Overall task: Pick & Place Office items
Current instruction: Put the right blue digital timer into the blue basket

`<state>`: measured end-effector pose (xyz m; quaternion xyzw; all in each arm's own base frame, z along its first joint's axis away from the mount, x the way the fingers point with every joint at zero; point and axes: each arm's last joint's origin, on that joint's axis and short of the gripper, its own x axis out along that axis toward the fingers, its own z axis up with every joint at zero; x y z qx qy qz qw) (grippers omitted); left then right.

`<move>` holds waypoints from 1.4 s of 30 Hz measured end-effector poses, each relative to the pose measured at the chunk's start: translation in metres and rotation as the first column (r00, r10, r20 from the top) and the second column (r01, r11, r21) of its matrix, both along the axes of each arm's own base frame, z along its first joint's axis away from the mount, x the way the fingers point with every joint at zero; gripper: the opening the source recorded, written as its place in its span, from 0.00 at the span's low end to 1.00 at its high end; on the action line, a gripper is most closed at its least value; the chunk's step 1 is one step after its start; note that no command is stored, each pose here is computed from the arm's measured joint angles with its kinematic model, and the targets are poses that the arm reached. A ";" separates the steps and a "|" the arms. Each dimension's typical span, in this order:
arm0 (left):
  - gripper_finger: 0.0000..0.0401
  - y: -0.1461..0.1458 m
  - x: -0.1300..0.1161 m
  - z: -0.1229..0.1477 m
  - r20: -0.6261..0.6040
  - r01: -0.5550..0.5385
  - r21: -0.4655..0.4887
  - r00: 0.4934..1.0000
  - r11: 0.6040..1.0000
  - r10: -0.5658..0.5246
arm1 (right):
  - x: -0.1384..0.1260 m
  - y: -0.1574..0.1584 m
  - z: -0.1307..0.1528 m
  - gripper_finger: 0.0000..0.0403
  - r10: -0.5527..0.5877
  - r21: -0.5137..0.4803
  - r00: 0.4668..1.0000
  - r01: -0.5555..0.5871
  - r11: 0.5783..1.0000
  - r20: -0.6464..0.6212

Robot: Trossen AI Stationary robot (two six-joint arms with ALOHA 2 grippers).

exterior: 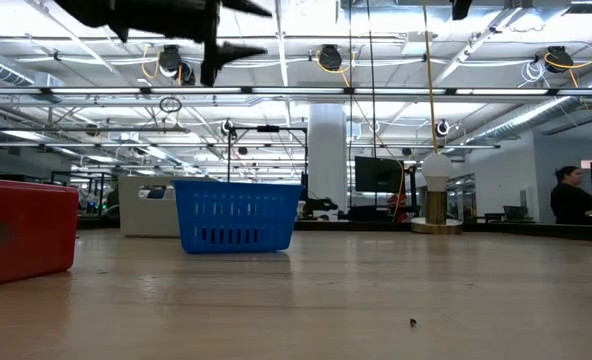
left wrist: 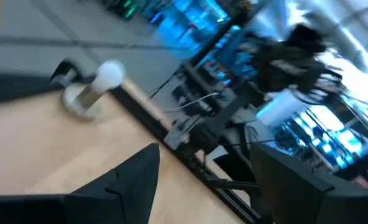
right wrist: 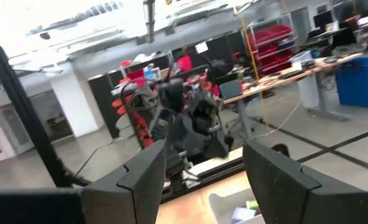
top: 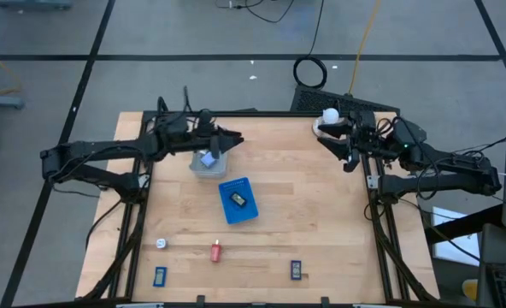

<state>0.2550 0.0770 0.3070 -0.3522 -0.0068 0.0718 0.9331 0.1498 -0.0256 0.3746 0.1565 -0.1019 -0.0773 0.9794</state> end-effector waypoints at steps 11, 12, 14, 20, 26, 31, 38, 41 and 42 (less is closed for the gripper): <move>0.64 -0.039 -0.043 0.049 0.177 0.058 0.285 0.978 0.957 -0.112 | 0.010 -0.001 -0.005 0.50 0.018 0.050 0.999 -0.017 0.999 -0.029; 0.64 -0.042 -0.047 0.052 0.181 0.064 0.296 0.976 0.953 -0.122 | 0.012 0.000 -0.006 0.50 0.038 0.054 0.999 -0.036 0.998 -0.034; 0.64 -0.047 -0.055 0.055 0.183 0.073 0.301 0.974 0.951 -0.132 | 0.016 0.001 -0.008 0.50 0.075 0.069 0.996 -0.072 0.995 -0.051; 0.64 -0.058 -0.072 0.057 0.140 0.089 0.281 0.981 0.956 -0.133 | 0.039 0.010 -0.023 0.50 0.219 0.147 0.967 -0.200 0.969 -0.127; 0.64 -0.066 -0.085 0.060 0.134 0.103 0.279 0.980 0.955 -0.145 | 0.066 0.033 -0.033 0.50 0.376 0.225 0.881 -0.320 0.920 -0.287; 0.64 -0.073 -0.099 0.063 0.144 0.138 0.281 0.972 0.950 -0.184 | 0.085 0.064 -0.012 0.50 0.348 0.138 0.806 -0.323 0.936 -0.478; 0.64 -0.078 -0.110 0.068 0.174 0.129 0.277 0.968 0.952 -0.182 | 0.087 0.103 0.012 0.50 0.284 0.130 0.733 -0.261 0.957 -0.618; 0.64 -0.079 -0.113 0.069 0.186 0.104 0.272 0.970 0.957 -0.159 | 0.081 0.123 0.012 0.50 0.321 0.184 0.712 -0.266 0.946 -0.624; 0.64 -0.079 -0.114 0.069 0.190 0.099 0.270 0.970 0.958 -0.154 | 0.079 0.130 0.011 0.50 0.336 0.202 0.708 -0.269 0.942 -0.621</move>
